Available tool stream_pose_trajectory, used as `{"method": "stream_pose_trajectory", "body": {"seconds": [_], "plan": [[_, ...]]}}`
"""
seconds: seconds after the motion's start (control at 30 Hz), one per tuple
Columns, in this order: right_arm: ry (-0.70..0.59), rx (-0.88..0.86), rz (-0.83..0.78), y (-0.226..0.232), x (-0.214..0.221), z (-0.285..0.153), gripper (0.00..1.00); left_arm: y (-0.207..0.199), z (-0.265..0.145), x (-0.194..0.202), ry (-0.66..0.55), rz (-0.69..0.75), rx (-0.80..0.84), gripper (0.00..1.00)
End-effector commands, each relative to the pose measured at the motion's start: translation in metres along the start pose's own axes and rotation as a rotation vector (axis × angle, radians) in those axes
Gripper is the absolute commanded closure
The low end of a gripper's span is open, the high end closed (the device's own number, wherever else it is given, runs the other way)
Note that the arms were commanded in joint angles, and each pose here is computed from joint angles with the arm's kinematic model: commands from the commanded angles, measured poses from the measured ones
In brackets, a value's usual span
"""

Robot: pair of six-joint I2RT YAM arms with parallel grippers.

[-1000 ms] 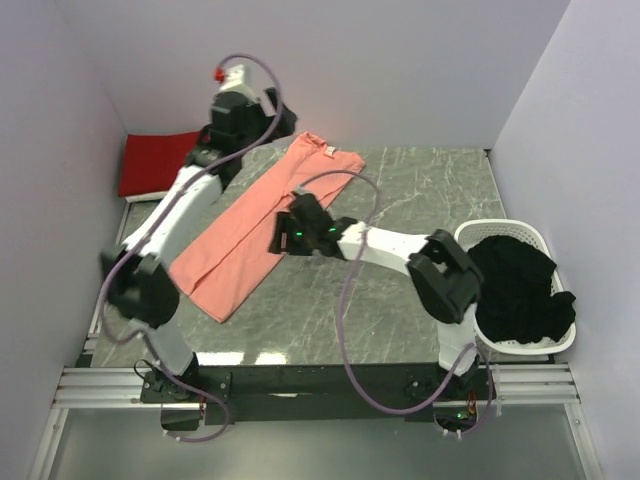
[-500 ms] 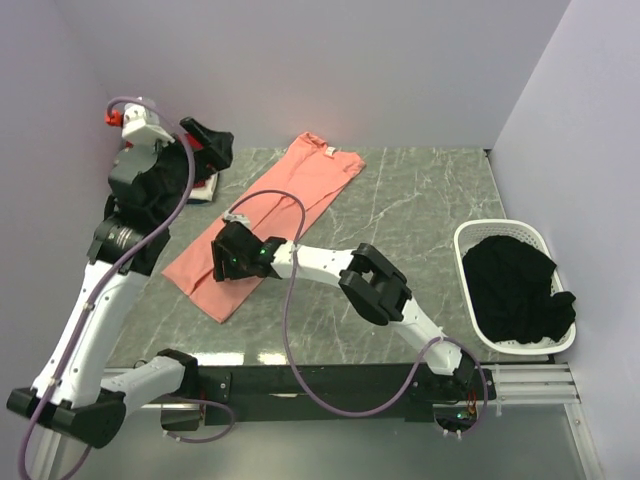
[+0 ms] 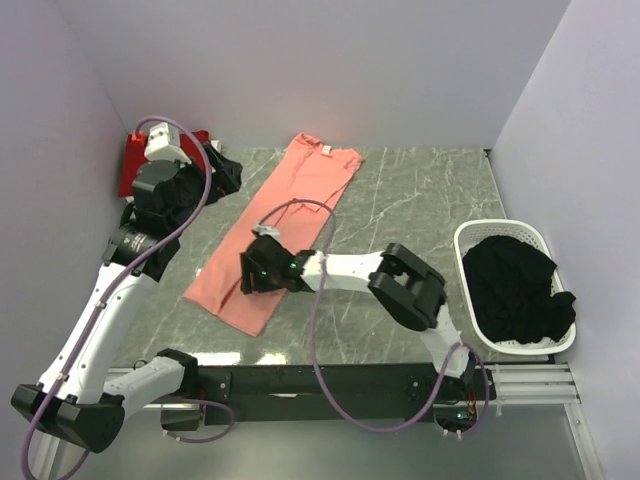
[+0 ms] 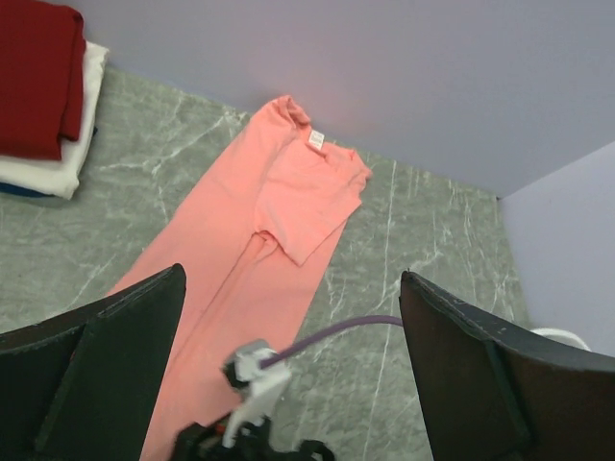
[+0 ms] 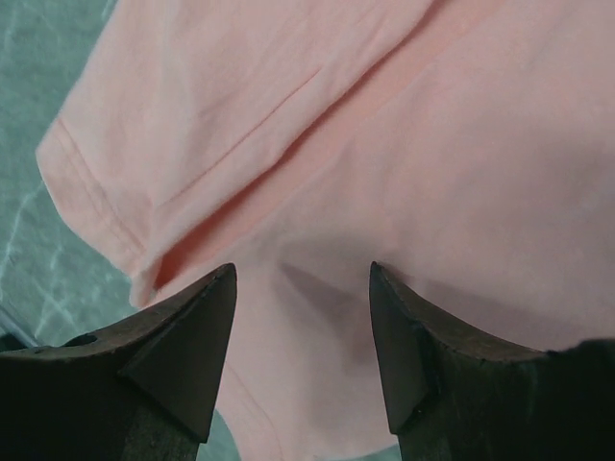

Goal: Fold and stack the t-shirts
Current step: Fold the tshirt

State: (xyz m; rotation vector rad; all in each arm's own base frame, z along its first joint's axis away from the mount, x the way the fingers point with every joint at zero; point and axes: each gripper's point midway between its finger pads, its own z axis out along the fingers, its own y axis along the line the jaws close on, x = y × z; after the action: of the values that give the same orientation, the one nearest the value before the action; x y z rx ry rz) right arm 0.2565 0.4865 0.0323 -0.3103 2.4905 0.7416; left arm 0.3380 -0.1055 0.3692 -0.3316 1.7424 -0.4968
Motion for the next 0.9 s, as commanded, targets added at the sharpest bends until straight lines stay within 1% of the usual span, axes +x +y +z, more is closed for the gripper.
{"method": "stream_pose_trajectory", "body": {"seconds": [0.0, 0.07, 0.1, 0.13, 0.17, 0.2, 0.23, 0.27, 0.3, 0.33, 0.37, 0.43, 0.47, 0.53, 0.57, 0.6, 0.63, 0.67, 0.7, 0.73, 0.8, 0.83, 0.87], "plan": [[0.117, 0.194, 0.001, -0.077, 0.051, -0.027, 0.35, -0.005, -0.003, 0.004, 0.009, 0.008, 0.048, 0.02], [0.108, 0.192, 0.039, -0.091, 0.052, -0.039, 0.35, 0.0, 0.0, 0.019, 0.042, -0.003, 0.043, 0.02], [0.118, 0.202, 0.043, -0.105, 0.062, -0.053, 0.35, 0.0, 0.002, 0.024, 0.051, -0.01, 0.048, 0.02], [0.107, 0.201, 0.054, -0.11, 0.062, -0.059, 0.35, 0.0, 0.004, 0.032, 0.074, -0.023, 0.057, 0.02], [0.102, 0.211, 0.059, -0.119, 0.065, -0.065, 0.34, 0.006, 0.006, 0.047, 0.104, -0.03, 0.048, 0.03], [0.104, 0.229, 0.075, -0.134, 0.069, -0.077, 0.34, 0.008, 0.007, 0.053, 0.114, -0.043, 0.045, 0.03], [0.101, 0.234, 0.085, -0.142, 0.07, -0.082, 0.34, 0.01, 0.008, 0.061, 0.132, -0.074, 0.044, 0.05], [0.097, 0.238, 0.097, -0.154, 0.074, -0.092, 0.34, 0.018, 0.009, 0.078, 0.168, -0.102, 0.021, 0.06], [0.102, 0.245, 0.105, -0.162, 0.078, -0.097, 0.34, 0.023, 0.01, 0.087, 0.187, -0.1, 0.011, 0.06], [0.099, 0.24, 0.117, -0.168, 0.079, -0.1, 0.34, 0.025, 0.009, 0.094, 0.2, -0.135, 0.008, 0.09], [0.107, 0.223, 0.124, -0.17, 0.081, -0.104, 0.34, 0.034, 0.009, 0.12, 0.256, -0.148, -0.006, 0.1], [0.101, 0.241, 0.138, -0.188, 0.087, -0.116, 0.34, 0.041, 0.003, 0.14, 0.286, -0.192, -0.03, 0.15], [0.093, 0.251, 0.138, -0.194, 0.087, -0.12, 0.34, 0.057, 0.0, 0.163, 0.314, -0.193, -0.08, 0.16], [0.093, 0.24, 0.144, -0.2, 0.089, -0.129, 0.34, 0.058, -0.01, 0.187, 0.347, -0.213, -0.098, 0.19], [0.088, 0.24, 0.143, -0.203, 0.087, -0.132, 0.34, 0.069, -0.016, 0.21, 0.385, -0.211, -0.137, 0.23], [0.078, 0.224, 0.138, -0.2, 0.085, -0.136, 0.34, 0.067, -0.023, 0.225, 0.406, -0.196, -0.137, 0.25], [0.081, 0.225, 0.132, -0.2, 0.086, -0.139, 0.33, 0.067, -0.028, 0.235, 0.421, -0.227, -0.156, 0.27], [0.079, 0.232, 0.125, -0.202, 0.084, -0.142, 0.33, 0.074, -0.035, 0.255, 0.457, -0.223, -0.178, 0.3], [0.059, 0.228, 0.124, -0.201, 0.077, -0.146, 0.33, 0.07, -0.042, 0.267, 0.48, -0.209, -0.168, 0.32], [0.062, 0.227, 0.127, -0.202, 0.076, -0.15, 0.33, 0.075, -0.048, 0.282, 0.502, -0.228, -0.196, 0.37], [0.028, 0.194, 0.119, -0.195, 0.065, -0.159, 0.33, 0.073, -0.058, 0.299, 0.53, -0.219, -0.199, 0.4], [0.026, 0.193, 0.12, -0.194, 0.064, -0.163, 0.33, 0.073, -0.061, 0.305, 0.541, -0.23, -0.205, 0.44], [0.019, 0.186, 0.117, -0.191, 0.061, -0.167, 0.33, 0.075, -0.065, 0.311, 0.552, -0.224, -0.21, 0.46]]}}
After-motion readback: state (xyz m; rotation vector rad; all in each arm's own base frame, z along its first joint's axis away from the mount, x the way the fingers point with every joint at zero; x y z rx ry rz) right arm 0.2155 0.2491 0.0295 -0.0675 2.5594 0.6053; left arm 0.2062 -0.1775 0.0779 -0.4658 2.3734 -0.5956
